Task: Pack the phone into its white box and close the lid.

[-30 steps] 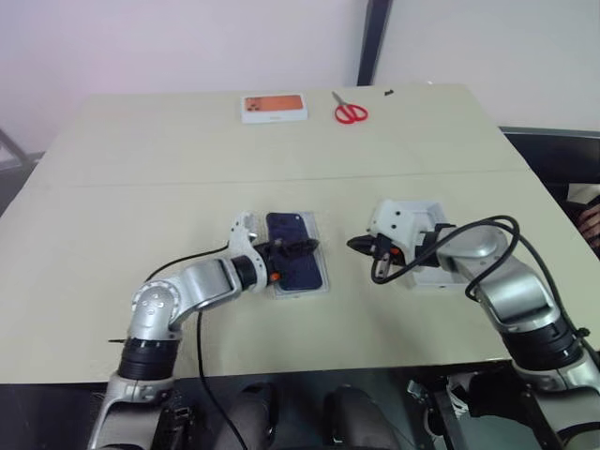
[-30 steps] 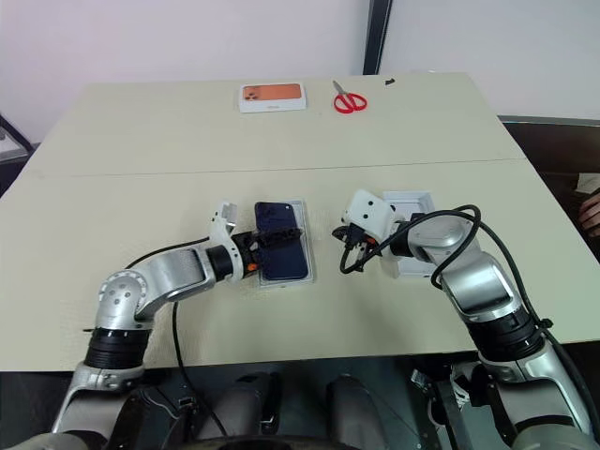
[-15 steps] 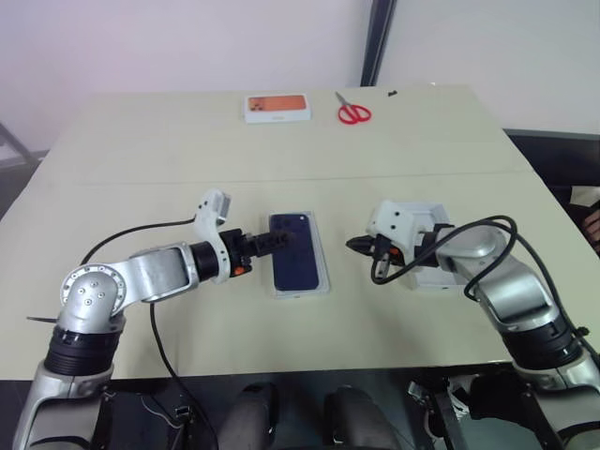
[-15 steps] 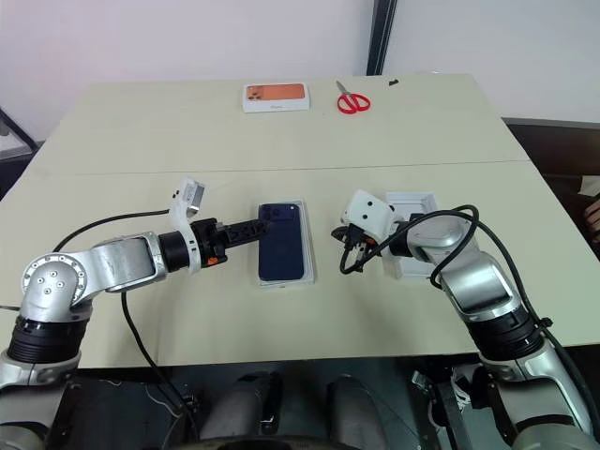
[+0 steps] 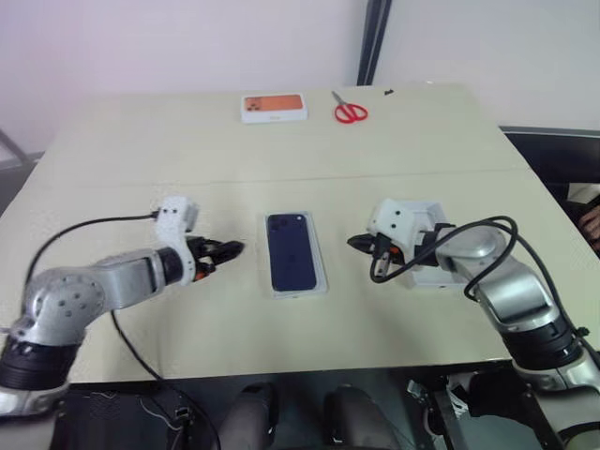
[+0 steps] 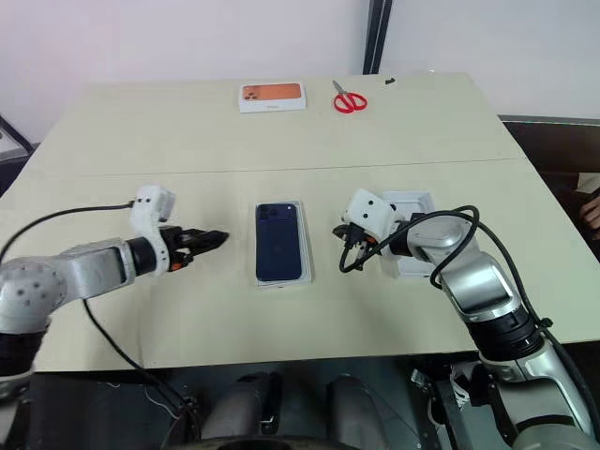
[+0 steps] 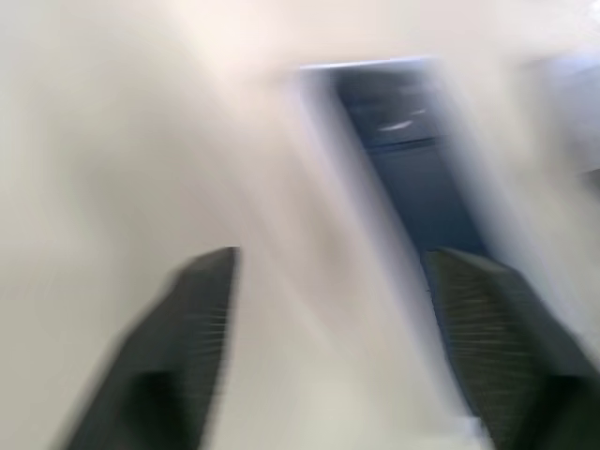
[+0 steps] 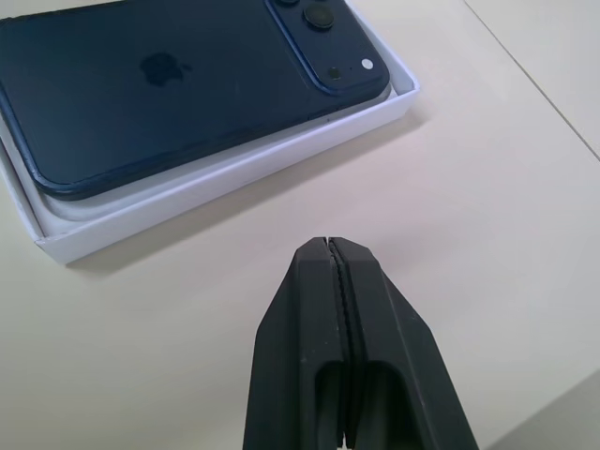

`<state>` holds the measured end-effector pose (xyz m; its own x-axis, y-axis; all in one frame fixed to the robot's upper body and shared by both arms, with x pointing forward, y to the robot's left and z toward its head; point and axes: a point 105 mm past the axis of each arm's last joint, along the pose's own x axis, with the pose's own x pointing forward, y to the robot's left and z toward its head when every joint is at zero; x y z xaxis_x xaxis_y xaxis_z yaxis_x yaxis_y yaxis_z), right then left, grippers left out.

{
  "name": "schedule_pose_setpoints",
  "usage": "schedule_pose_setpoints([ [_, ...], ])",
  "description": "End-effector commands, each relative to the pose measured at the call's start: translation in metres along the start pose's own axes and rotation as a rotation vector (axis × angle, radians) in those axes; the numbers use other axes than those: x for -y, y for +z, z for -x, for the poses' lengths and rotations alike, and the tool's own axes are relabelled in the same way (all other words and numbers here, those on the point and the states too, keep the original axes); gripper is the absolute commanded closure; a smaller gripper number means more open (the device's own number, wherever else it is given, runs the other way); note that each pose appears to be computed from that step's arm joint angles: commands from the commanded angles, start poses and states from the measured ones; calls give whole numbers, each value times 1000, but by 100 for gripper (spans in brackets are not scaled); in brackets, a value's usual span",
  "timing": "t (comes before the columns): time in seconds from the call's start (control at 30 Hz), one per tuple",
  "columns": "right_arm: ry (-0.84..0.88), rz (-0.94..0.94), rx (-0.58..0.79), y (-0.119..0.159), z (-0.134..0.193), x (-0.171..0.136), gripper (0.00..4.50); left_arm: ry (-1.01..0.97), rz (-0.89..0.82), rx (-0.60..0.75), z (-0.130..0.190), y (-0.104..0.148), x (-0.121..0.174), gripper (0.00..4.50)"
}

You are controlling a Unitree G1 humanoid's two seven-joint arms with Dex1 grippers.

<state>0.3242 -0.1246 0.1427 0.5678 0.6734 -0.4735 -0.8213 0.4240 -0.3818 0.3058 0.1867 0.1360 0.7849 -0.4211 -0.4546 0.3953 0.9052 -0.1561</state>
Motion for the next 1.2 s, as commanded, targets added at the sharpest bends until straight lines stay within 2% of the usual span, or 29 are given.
schedule_pose_setpoints([
  [0.03, -22, 31, 7, 7, 0, 6, 450, -14, -240, 30, 3, 5, 2, 351],
  [0.1, -23, 28, 22, 12, -3, 5, 450, -36, -340, 29, 2, 1, 4, 445],
  [0.23, -4, 40, 73, 29, -11, -3, 450, -73, -380, 38, -2, -4, 8, 445],
  [0.4, 51, 30, 165, 77, -46, -27, 450, -142, -368, 122, 2, -4, 11, 445],
  [0.6, 101, 14, 154, 105, -86, -51, 450, -275, -390, 236, 28, -12, 10, 445],
  [0.7, 120, 35, 124, 109, -99, -58, 450, -326, -407, 298, 47, -15, 10, 445],
  [0.83, 142, 68, 75, 102, -108, -63, 450, -345, -407, 305, 58, -19, 9, 445],
  [1.2, 118, 100, -7, 77, -109, -57, 450, -347, -396, 298, 60, -27, 12, 445],
])
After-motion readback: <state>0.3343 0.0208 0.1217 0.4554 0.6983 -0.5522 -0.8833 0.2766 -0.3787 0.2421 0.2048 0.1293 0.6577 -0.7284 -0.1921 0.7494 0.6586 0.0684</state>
